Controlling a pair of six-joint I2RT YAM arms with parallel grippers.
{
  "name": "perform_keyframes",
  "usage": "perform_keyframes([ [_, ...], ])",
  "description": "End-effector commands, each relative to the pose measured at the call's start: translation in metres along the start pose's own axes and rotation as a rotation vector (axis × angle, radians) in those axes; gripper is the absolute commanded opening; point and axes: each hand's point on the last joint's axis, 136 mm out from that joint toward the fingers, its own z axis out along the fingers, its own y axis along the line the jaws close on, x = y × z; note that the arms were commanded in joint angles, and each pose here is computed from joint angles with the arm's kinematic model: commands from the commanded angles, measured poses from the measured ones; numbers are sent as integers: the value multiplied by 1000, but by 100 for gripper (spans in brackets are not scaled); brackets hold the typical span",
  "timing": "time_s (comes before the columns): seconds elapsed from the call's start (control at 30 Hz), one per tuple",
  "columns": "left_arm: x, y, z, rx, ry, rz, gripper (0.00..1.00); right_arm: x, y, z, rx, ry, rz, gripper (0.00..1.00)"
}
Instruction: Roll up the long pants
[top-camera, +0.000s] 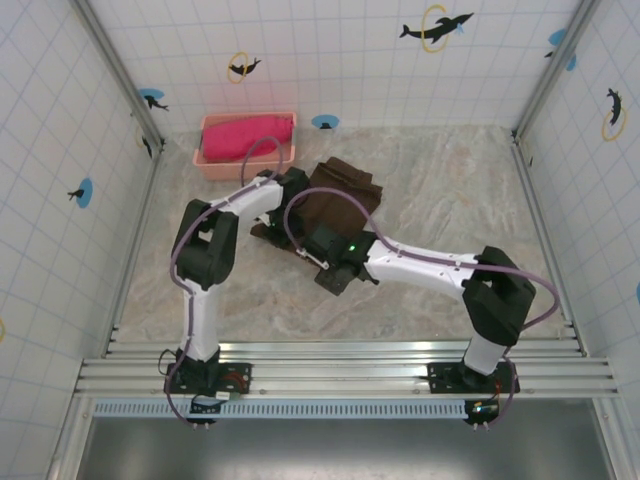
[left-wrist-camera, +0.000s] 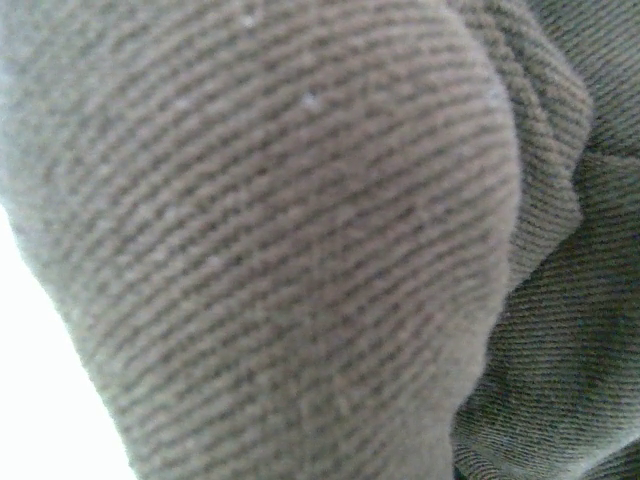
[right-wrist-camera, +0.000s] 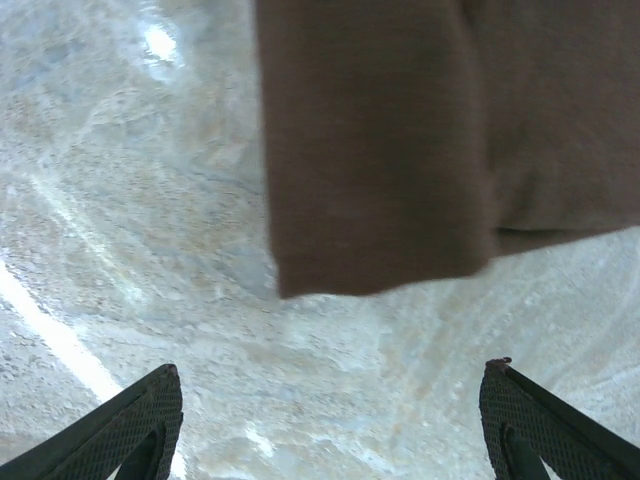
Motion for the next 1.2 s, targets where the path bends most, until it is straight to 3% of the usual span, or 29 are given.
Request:
perform_keyframes([
  [0.0, 63, 84, 53, -437, 305, -6, 0, -19, -2, 8, 96, -24, 4, 81],
  [0.43, 52, 81, 41, -497, 279, 39, 0, -41, 1, 53, 198, 31, -116, 81],
  [0.63, 51, 83, 39, -506, 273, 44, 0, -46, 0, 44, 278, 25, -180, 76],
  [0.83, 52, 86, 40, -510, 270, 40, 0, -59, -11, 6, 370, -8, -231, 99],
  [0.97, 51, 86, 40, -509, 266, 31, 0, -57, -2, -4, 364, -22, -270, 98],
  [1.17, 49, 85, 36, -503, 249, 16, 0, -39, 28, 27, 232, 27, -282, 100],
])
